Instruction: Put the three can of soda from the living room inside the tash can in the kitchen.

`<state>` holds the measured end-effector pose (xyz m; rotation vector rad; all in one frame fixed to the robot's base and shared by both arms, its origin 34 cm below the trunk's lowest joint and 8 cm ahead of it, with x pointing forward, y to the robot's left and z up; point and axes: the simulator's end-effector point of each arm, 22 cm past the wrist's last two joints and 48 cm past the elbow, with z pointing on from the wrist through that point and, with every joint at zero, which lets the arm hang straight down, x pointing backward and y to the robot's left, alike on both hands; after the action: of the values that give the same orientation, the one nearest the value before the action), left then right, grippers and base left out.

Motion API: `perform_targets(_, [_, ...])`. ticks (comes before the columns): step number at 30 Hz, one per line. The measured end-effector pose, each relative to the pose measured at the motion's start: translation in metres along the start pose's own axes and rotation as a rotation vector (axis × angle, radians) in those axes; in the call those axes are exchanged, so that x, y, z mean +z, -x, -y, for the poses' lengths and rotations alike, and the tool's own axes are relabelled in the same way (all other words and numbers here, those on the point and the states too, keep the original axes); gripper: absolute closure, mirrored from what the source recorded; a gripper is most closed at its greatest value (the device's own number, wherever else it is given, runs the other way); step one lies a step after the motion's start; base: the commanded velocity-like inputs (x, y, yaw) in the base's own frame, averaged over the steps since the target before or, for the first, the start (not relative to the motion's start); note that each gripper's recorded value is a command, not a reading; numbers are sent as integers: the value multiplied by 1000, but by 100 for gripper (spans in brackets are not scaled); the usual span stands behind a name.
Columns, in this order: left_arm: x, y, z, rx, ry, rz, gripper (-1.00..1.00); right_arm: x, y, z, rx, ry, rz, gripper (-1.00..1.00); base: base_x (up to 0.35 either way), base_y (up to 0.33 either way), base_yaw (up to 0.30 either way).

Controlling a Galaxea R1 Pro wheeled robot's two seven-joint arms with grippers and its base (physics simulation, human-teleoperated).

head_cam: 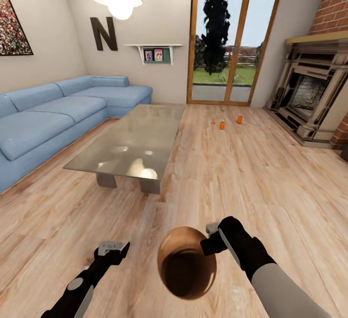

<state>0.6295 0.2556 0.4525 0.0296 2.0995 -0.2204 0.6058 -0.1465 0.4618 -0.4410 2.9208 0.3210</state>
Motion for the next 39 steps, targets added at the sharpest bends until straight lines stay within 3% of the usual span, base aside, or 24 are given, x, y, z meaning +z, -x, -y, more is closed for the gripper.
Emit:
perform_targets(33, [-1, -1, -5, 12, 10, -5, -100, -1, 0, 2, 11, 3, 3, 100, 28, 306, -111])
perform_targets(35, [-2, -5, -10, 15, 17, -19, -100, -1, 1, 3, 10, -3, 4, 100, 190, 173, -23])
perform_targets(39, [-8, -32, -31, 13, 40, -135, -100, -4, 3, 13, 16, -32, 13, 100, 79, 70, -8])
